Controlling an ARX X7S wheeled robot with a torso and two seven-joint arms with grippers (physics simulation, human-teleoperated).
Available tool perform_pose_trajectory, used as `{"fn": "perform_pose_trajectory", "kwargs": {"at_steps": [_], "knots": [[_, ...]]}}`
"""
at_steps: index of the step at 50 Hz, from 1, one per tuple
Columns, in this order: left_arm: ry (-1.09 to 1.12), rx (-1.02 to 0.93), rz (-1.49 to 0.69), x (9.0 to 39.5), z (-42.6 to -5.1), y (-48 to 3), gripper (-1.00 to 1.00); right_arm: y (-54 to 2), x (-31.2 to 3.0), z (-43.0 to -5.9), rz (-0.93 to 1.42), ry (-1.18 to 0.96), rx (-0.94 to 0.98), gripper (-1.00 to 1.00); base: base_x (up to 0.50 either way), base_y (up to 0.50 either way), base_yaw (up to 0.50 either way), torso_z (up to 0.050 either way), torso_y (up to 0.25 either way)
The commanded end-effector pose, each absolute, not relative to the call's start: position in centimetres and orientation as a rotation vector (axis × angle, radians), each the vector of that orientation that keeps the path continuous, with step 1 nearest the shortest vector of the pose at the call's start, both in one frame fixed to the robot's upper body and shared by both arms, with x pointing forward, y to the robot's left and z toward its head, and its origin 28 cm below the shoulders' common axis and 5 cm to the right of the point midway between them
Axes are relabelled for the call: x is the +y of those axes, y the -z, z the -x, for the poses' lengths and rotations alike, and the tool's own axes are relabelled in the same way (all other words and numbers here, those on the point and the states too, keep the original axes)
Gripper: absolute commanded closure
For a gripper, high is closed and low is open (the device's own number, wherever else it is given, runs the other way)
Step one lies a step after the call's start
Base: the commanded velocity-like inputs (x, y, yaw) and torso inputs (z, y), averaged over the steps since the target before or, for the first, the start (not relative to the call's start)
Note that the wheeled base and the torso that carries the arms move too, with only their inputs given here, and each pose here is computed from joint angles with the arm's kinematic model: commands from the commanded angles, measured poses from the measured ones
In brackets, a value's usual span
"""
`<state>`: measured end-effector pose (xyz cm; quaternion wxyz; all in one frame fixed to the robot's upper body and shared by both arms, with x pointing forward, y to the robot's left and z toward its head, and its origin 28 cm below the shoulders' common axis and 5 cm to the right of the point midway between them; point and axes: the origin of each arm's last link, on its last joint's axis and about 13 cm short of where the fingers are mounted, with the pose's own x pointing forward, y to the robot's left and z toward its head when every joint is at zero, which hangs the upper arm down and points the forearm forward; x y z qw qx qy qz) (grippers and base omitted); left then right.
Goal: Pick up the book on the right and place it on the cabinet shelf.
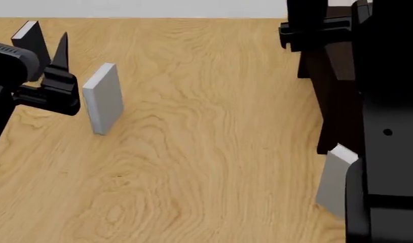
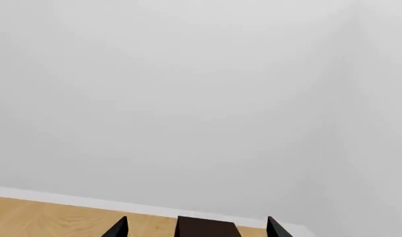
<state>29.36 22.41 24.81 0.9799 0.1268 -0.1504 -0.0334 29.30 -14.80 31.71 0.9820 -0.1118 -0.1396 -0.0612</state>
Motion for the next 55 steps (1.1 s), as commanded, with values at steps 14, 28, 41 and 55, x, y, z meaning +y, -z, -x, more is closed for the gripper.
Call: {"fn": "perform_pose_trajectory", "kwargs": {"at_steps": [14,28,41,55], "knots": [[0.044,-0.309,-0.259,22.55,-29.32,-24.73,-1.00,-31.39,-14.49,-29.45,0.229,0.113,-0.268,-1.00,0.50,0.00,0.00,0.000,0.000],[0.037,-0.314,-0.262,22.64,-29.22,-24.76,-1.00,-31.28,-14.15,-29.29,0.227,0.090,-0.264,-1.00,0.50,0.00,0.00,0.000,0.002],[0.035,-0.318,-0.268,22.67,-29.11,-24.81,-1.00,-30.96,-14.12,-29.35,0.223,0.080,-0.253,-1.00,0.50,0.00,0.00,0.000,0.002],[0.042,-0.316,-0.272,22.56,-29.12,-24.67,-1.00,-30.91,-14.31,-29.32,0.227,0.094,-0.258,-1.00,0.21,0.00,0.00,0.000,0.002]]}}
